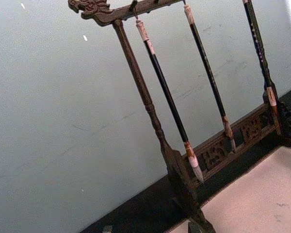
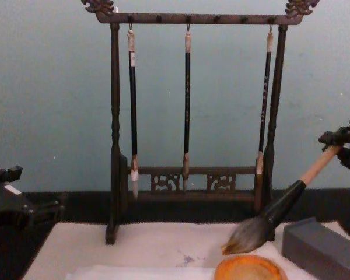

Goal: Pick up the brush from the inkstone, write on the paper, then place the brush back to its original position.

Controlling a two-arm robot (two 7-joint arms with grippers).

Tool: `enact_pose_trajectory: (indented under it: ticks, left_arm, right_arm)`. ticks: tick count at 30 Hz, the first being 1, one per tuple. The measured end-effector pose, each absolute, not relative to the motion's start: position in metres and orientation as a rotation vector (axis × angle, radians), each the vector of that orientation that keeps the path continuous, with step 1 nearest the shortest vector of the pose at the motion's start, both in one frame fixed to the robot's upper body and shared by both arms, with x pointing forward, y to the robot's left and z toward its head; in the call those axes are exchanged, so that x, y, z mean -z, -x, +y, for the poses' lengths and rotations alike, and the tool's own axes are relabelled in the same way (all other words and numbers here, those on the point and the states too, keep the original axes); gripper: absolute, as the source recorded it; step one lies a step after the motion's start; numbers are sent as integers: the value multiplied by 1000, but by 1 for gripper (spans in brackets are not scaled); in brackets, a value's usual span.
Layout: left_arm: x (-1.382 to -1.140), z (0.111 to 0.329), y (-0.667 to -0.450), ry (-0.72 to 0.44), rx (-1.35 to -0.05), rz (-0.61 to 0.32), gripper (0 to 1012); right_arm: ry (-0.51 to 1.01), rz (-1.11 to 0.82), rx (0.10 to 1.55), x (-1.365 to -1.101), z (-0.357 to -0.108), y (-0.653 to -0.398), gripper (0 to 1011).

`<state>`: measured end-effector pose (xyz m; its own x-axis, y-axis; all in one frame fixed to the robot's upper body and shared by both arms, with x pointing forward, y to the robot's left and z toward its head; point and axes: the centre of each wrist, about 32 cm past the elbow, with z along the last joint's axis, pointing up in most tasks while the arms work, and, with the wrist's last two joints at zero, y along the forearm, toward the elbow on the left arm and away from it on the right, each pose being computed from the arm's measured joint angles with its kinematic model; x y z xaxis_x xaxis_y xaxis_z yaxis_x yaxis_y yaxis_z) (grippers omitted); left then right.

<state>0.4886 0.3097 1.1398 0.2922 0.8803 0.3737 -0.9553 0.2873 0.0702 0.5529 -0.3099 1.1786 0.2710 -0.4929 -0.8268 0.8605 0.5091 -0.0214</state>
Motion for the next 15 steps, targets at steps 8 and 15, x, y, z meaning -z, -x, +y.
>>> enact_pose_trajectory:
  ticks: [8,15]
  left_arm:
    - [-1140,310,-489,-304,-1248,-285,1009]
    - [-1140,310,-489,-304,-1248,-285,1010]
  right_arm:
    - [-372,723,978,-1203,-287,-551,163]
    - [-224,506,963,-1229,-257,-547,163]
